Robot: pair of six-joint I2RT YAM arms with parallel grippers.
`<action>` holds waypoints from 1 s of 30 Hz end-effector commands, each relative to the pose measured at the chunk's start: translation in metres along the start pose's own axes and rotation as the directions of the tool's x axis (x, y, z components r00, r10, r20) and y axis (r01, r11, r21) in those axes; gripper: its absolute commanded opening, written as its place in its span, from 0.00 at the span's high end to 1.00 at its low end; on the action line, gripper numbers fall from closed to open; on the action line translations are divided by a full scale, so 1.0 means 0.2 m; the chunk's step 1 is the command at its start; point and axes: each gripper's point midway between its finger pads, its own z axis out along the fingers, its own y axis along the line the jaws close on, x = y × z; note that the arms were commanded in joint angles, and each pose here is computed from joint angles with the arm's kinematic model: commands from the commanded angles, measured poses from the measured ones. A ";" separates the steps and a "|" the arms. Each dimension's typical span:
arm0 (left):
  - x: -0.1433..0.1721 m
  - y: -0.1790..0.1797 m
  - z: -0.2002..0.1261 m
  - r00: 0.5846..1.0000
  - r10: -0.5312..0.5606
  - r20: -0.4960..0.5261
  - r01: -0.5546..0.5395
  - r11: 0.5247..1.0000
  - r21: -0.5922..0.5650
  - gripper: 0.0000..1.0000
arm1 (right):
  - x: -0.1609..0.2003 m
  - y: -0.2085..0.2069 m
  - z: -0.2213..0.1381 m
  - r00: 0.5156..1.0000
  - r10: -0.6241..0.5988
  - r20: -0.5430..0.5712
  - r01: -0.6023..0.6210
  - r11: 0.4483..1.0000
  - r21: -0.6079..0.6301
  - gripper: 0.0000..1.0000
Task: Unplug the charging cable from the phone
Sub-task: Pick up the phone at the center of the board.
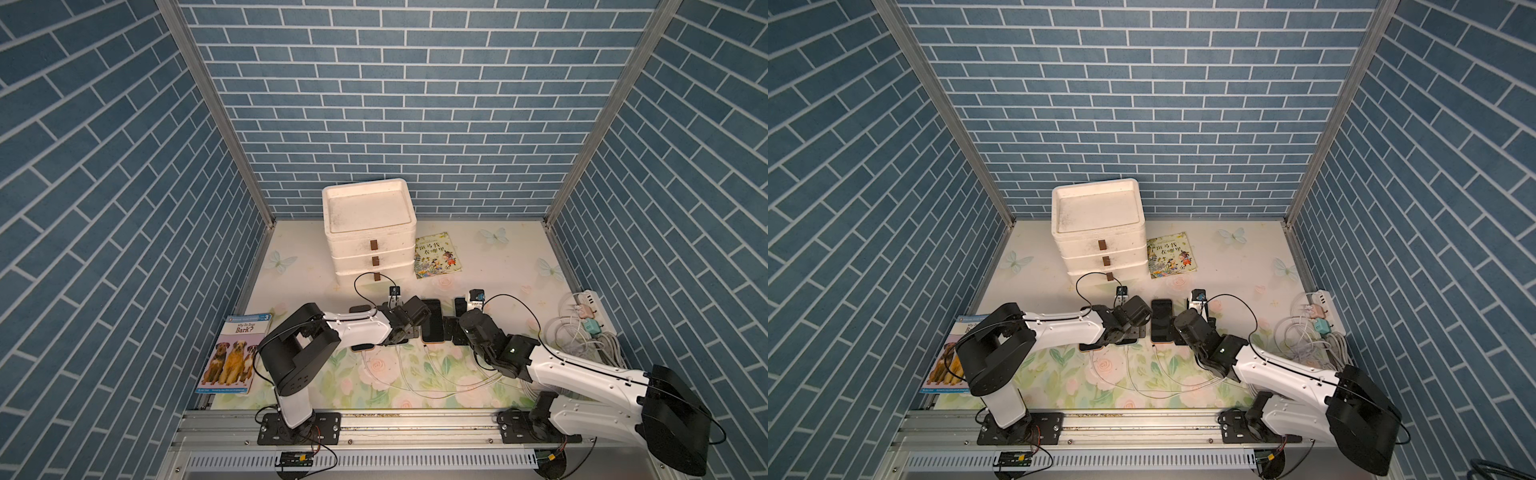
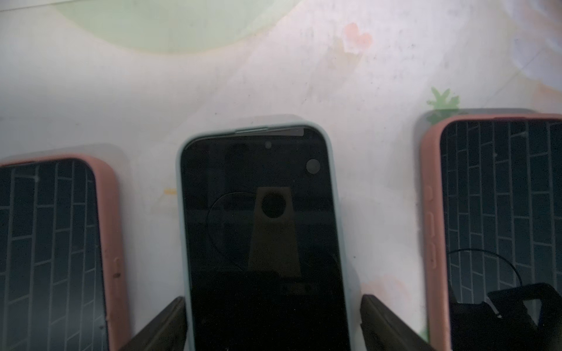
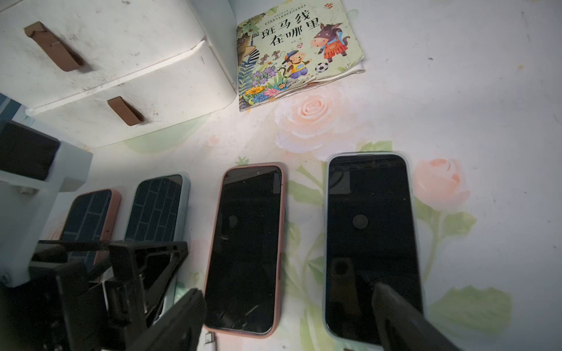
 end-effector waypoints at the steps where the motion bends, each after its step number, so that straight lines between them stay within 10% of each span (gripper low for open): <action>1: 0.11 0.07 0.06 0.997 0.003 -0.071 -0.006 0.999 -0.045 0.10 | -0.04 0.02 -0.01 0.999 0.025 0.022 -0.024 1.000 -0.011 0.09; 16: 0.17 0.05 0.11 0.994 -0.018 -0.111 0.016 1.000 -0.022 0.50 | -0.07 0.05 -0.04 0.999 0.019 0.038 -0.017 0.998 -0.056 0.10; 24: 0.10 0.02 0.06 0.997 -0.040 -0.063 0.040 0.999 0.011 1.00 | 0.00 0.28 -0.09 1.000 -0.002 0.027 0.012 0.928 -0.373 0.09; 30: 0.01 -0.01 0.00 0.998 -0.058 0.003 0.058 0.997 0.048 1.00 | 0.07 0.34 -0.10 1.000 -0.027 0.003 0.025 0.889 -0.457 0.08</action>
